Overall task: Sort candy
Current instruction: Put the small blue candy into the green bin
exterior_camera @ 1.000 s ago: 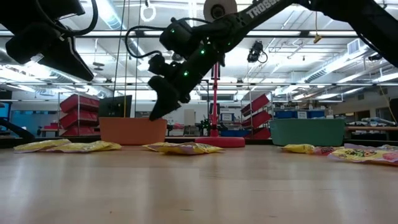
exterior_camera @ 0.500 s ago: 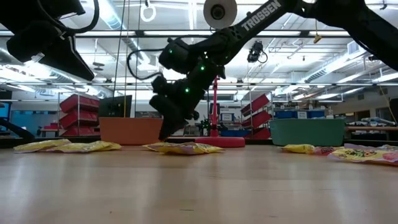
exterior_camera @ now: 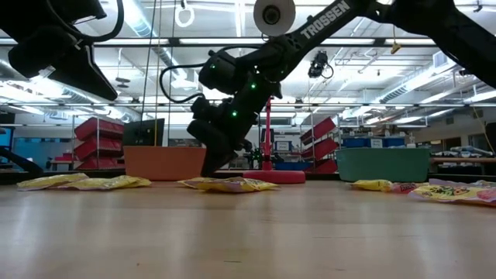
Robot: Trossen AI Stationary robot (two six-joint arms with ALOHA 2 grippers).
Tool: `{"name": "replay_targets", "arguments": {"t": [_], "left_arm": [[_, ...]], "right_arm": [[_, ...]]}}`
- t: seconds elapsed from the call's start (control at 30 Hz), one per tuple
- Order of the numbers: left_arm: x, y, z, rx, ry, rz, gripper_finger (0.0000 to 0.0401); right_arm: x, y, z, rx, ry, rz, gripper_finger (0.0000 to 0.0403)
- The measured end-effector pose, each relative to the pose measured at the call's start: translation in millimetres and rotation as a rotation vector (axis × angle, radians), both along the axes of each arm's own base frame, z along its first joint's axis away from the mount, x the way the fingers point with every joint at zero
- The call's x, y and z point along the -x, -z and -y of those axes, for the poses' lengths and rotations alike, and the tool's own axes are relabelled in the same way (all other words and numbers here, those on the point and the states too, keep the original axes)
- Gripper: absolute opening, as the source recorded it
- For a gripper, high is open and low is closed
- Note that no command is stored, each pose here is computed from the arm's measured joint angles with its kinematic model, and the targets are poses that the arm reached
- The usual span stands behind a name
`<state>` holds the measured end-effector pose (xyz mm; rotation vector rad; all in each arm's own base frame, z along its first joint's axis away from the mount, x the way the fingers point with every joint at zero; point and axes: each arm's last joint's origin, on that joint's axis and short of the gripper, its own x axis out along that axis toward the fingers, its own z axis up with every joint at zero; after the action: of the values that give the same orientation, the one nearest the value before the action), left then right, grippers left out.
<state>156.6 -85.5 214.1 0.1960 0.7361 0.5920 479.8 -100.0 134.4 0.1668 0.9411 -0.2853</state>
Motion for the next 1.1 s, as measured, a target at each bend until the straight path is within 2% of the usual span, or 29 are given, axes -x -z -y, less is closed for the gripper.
{"name": "replay_targets", "arguments": {"t": [0.4,0.7,0.8,0.93,1.1], "left_arm": [[0.0,0.0,0.1,0.003,-0.001,0.000,0.0088],[-0.3,0.0,0.3,0.009,-0.004,0.006,0.0088],[-0.5,-0.1,0.4,0.011,-0.004,0.009,0.0088],[-0.6,-0.1,0.4,0.011,-0.003,0.010,0.0088],[-0.8,-0.2,0.6,0.011,-0.003,0.012,0.0088]], "right_arm": [[6.5,-3.5,1.7,0.011,0.040,-0.054,0.0000],[12.5,-21.0,0.8,0.035,0.025,-0.065,0.0000],[15.7,-25.2,0.1,0.060,-0.024,-0.095,0.0000],[21.8,-26.2,1.6,0.112,-0.160,-0.170,0.0004],[25.3,-25.4,3.2,0.167,-0.275,-0.223,0.0031]]}}
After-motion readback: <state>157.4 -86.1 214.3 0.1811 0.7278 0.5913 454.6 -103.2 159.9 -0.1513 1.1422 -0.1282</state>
